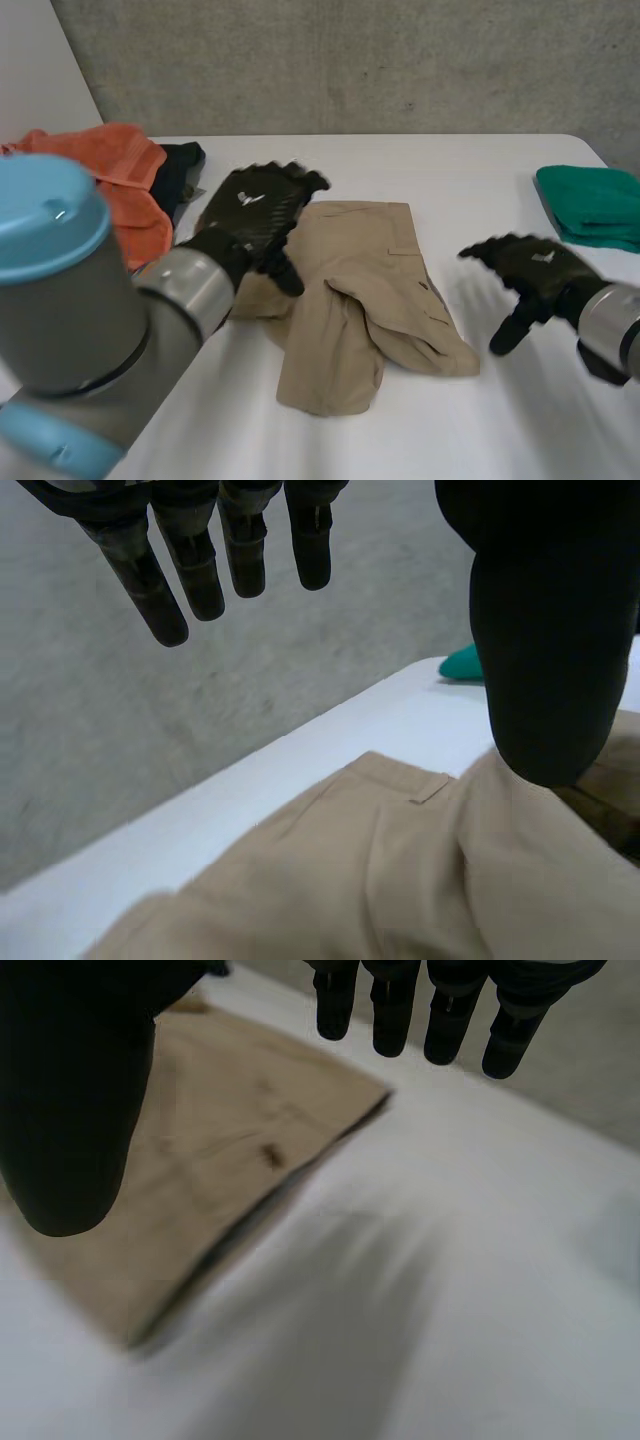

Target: Fold the laundry.

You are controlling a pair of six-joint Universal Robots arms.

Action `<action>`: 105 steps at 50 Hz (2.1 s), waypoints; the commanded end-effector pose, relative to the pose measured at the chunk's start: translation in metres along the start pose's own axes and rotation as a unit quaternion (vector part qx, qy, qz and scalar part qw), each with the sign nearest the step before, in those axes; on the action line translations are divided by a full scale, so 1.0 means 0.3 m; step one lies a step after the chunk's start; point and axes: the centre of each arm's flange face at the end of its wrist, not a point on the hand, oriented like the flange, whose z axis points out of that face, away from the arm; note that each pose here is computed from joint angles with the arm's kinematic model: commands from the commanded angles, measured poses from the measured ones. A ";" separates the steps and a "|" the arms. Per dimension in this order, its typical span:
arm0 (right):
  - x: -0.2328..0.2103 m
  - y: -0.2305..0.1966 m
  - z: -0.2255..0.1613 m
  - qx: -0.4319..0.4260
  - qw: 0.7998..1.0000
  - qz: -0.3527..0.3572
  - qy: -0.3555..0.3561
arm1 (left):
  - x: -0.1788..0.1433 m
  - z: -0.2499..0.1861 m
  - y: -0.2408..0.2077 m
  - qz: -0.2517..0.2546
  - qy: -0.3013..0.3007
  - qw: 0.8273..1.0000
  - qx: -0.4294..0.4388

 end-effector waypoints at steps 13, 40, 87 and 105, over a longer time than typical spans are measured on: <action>-0.144 0.156 0.111 0.036 0.997 -0.046 -0.055 | -0.003 -0.022 0.319 -0.213 -0.004 0.960 -0.183; -0.043 -0.315 -0.116 0.242 0.949 -0.187 0.075 | -0.139 -0.100 -0.236 -0.070 -0.071 0.994 0.050; 0.090 -0.783 0.068 0.488 0.831 -0.155 0.215 | -0.286 0.263 -0.621 0.203 -0.182 0.883 0.383; -0.041 -0.176 0.219 0.085 0.976 -0.189 0.066 | -0.160 0.140 0.090 0.181 -0.053 0.981 -0.039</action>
